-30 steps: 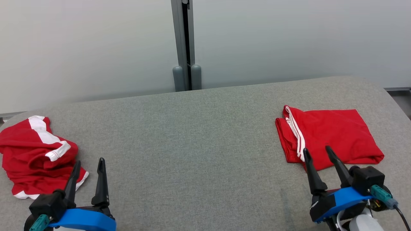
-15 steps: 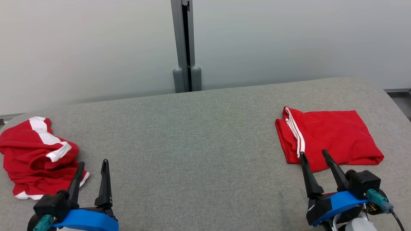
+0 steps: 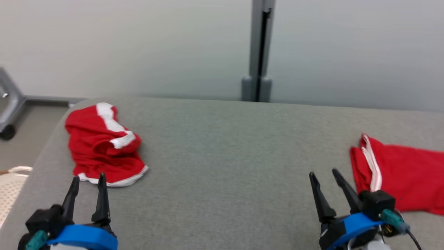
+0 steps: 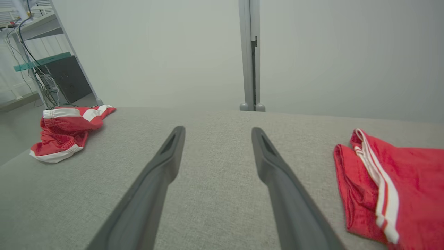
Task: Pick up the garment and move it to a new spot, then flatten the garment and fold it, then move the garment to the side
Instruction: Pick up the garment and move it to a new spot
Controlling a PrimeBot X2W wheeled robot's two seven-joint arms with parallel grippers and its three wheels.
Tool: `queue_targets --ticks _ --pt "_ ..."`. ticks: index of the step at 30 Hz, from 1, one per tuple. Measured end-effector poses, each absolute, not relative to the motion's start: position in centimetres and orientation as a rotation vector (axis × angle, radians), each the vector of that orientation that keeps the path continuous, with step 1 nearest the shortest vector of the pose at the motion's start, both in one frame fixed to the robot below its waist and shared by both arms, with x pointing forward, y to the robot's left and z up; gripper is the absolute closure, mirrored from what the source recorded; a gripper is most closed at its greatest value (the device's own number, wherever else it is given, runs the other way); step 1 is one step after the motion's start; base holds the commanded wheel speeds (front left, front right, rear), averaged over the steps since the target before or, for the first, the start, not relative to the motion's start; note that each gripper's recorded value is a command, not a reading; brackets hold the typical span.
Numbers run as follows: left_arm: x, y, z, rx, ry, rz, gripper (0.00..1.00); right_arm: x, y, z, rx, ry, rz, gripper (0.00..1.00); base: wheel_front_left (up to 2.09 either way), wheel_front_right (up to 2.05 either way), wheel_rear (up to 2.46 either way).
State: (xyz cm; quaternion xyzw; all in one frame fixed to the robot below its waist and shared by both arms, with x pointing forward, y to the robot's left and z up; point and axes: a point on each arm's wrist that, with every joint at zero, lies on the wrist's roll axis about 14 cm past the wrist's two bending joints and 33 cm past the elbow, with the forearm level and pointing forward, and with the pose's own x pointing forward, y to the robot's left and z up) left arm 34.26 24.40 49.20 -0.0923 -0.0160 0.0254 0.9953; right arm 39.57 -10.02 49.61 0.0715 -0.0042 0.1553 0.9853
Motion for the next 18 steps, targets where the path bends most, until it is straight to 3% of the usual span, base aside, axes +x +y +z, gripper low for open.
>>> queue_targets --ticks 9,18 --pt "29.5 30.5 48.5 -0.182 -0.03 0.255 0.0 40.5 -2.8 48.9 0.159 0.035 0.501 0.0 0.0 0.0 0.0" --pt "27.7 32.2 47.9 -0.176 -0.01 0.324 0.0 41.0 0.2 48.3 0.173 0.058 0.572 0.0 0.0 0.0 0.0"
